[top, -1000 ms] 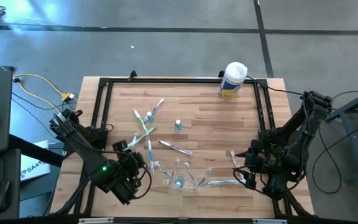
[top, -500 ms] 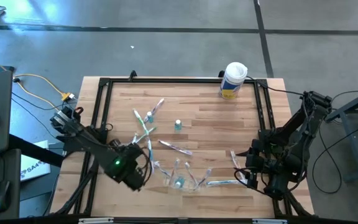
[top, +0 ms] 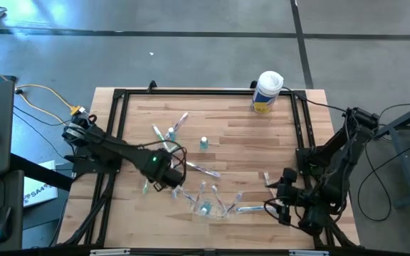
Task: Pick & Place toothbrushing station
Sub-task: Put the green toothbrush into the transparent organizer
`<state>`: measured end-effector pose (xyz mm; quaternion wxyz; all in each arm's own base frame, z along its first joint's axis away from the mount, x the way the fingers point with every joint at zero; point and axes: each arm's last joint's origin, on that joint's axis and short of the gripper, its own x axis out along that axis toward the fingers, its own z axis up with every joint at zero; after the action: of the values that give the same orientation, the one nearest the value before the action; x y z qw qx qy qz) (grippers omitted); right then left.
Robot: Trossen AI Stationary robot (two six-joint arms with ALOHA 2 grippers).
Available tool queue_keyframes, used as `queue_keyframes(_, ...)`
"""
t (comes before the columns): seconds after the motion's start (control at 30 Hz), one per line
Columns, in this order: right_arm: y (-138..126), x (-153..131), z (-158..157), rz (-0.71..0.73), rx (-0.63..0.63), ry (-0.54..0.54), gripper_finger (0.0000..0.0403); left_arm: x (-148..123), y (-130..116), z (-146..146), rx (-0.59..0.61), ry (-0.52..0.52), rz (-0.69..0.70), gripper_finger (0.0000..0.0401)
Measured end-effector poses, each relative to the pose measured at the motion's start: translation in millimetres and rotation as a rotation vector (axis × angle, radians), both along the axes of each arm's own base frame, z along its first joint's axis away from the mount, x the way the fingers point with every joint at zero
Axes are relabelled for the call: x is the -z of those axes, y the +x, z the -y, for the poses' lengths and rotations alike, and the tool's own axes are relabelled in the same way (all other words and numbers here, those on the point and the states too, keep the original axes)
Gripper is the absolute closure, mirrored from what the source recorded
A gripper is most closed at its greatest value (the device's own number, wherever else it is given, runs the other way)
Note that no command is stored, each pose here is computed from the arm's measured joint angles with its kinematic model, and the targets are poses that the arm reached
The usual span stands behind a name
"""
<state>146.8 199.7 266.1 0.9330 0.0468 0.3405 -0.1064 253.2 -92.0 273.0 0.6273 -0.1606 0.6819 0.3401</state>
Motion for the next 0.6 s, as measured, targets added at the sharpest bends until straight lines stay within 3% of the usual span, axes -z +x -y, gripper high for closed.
queue_keyframes(0.2, 6.8, 10.4, -17.9, -0.035, -0.037, 0.097, 0.0155, -0.1, 0.0, -27.3, -0.015, -0.035, 0.026, 0.0249)
queue_keyframes(0.33, 6.3, 14.9, -28.1, -0.031, -0.063, 0.126, 0.0155, 10.2, -15.4, -40.6, -0.052, -0.055, 0.049, 0.0249)
queue_keyframes(0.5, 1.1, 17.0, -34.6, -0.029, -0.075, 0.146, 0.0155, 28.8, -25.1, -45.8, -0.062, -0.107, 0.210, 0.0249)
queue_keyframes(0.6, -0.4, 16.8, -35.8, -0.022, -0.075, 0.151, 0.0155, 43.5, -31.3, -47.3, -0.049, -0.101, 0.211, 0.0249)
